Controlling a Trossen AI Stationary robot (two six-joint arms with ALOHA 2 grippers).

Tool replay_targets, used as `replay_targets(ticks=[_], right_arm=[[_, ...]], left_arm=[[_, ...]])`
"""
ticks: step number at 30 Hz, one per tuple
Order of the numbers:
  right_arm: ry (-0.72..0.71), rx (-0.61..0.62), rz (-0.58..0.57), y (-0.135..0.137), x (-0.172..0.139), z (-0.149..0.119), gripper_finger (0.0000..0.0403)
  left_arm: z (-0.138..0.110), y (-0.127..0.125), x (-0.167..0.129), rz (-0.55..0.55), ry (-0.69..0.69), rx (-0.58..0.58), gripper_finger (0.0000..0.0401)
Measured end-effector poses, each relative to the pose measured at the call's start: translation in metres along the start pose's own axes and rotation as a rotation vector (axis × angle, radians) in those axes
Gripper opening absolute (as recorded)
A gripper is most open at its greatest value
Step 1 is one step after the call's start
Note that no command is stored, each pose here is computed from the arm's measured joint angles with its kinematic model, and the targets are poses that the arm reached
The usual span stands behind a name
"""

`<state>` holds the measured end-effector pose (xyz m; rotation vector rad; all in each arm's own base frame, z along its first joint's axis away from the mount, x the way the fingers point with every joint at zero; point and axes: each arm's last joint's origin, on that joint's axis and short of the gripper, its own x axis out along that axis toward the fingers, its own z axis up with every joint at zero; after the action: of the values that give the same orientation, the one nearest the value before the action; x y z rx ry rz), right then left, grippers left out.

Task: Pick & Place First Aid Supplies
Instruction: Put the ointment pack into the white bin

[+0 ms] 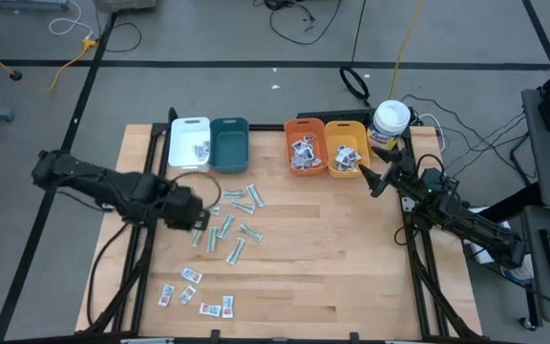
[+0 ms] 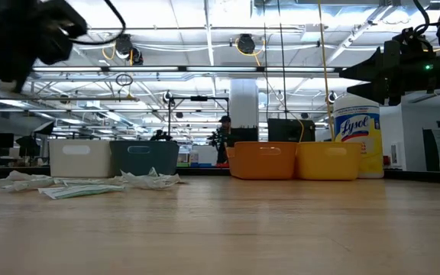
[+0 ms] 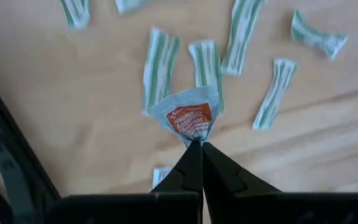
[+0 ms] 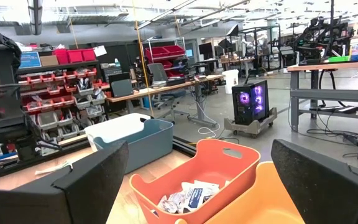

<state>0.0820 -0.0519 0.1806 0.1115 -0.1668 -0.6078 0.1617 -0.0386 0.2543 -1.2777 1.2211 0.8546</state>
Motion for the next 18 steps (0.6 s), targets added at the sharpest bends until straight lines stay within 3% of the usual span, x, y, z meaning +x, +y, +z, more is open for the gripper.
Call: replay_targets(ticks=[18], right_arm=[[0.000,0.000,0.000,0.000,0.000,0.000,0.0392]], left_arm=[[0.134,0.037,-0.024,-0.046,-0.064,-0.086,0.0000]])
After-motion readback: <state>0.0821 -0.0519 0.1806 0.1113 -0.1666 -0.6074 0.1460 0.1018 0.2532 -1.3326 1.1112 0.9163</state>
